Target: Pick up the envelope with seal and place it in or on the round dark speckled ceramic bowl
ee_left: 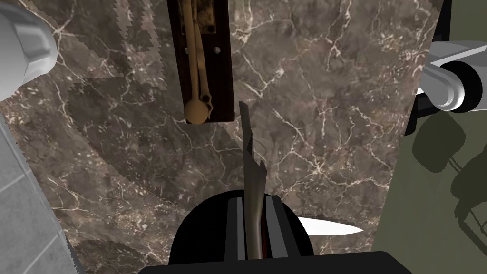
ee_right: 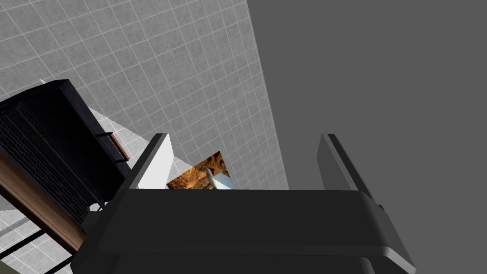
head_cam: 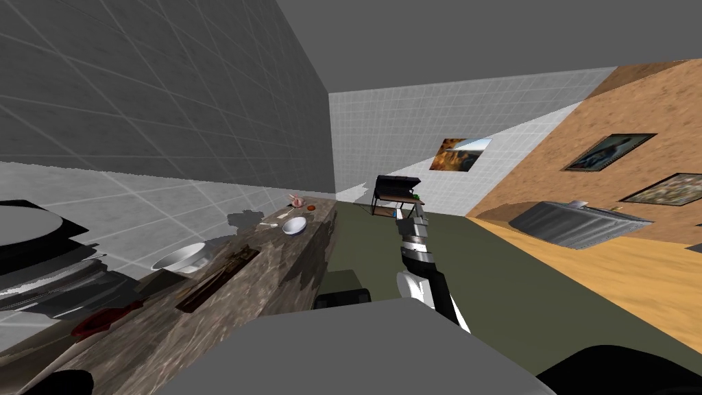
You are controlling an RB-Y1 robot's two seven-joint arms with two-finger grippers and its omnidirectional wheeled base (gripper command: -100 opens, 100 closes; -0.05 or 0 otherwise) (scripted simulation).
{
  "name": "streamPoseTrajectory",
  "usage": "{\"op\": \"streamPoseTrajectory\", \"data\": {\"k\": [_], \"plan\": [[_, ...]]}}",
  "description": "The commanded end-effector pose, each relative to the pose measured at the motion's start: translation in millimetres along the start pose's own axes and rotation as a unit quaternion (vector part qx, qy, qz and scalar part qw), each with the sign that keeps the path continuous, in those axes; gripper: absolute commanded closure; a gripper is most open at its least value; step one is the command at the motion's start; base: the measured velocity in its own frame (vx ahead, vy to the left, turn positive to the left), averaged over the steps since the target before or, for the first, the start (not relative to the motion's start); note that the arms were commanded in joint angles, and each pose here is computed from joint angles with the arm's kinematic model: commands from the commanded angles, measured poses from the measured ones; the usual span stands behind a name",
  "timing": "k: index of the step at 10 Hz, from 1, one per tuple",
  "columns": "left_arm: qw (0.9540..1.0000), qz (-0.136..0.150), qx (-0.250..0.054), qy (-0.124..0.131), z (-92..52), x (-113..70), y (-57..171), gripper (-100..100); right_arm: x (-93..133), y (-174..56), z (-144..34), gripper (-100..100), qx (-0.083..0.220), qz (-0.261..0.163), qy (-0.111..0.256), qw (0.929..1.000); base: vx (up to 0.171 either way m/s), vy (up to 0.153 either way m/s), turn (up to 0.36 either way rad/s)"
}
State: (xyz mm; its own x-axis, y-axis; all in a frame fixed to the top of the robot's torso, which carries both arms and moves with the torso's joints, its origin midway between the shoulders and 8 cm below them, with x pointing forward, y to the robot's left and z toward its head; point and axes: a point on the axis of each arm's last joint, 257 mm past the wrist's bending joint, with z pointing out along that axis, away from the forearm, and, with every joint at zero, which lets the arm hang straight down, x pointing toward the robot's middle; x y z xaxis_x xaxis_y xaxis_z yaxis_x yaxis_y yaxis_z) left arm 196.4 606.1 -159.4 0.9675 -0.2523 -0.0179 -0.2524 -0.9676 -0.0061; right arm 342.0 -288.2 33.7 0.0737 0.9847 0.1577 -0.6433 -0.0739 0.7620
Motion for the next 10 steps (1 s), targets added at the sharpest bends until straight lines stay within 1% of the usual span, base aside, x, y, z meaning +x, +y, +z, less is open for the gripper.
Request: {"op": "streamPoseTrajectory", "data": {"k": [1,5,6,9,10], "plan": [[1.0000,-0.003,-0.002,-0.001,-7.4,2.7,1.9,100,0.0,0.0,0.0,0,0.000,0.000,0.000,1.0000,-0.075,0.035,-0.032],[1.0000,-0.008,-0.005,-0.001,-22.3,10.5,5.6,100,0.0,0.0,0.0,0,0.000,0.000,0.000,1.0000,-0.081,0.028,-0.033],[0.9999,-0.010,-0.007,-0.002,-28.1,14.1,7.8,100,0.0,0.0,0.0,0,0.000,0.000,0.000,1.0000,-0.089,0.019,-0.045],[0.9999,-0.012,-0.010,-0.003,-37.6,20.7,12.1,100,0.0,0.0,0.0,0,0.000,0.000,0.000,1.0000,-0.070,0.034,-0.031],[0.9999,-0.011,-0.009,-0.003,-35.0,19.6,11.0,100,0.0,0.0,0.0,0,0.000,0.000,0.000,1.0000,-0.028,0.015,-0.009]]}}
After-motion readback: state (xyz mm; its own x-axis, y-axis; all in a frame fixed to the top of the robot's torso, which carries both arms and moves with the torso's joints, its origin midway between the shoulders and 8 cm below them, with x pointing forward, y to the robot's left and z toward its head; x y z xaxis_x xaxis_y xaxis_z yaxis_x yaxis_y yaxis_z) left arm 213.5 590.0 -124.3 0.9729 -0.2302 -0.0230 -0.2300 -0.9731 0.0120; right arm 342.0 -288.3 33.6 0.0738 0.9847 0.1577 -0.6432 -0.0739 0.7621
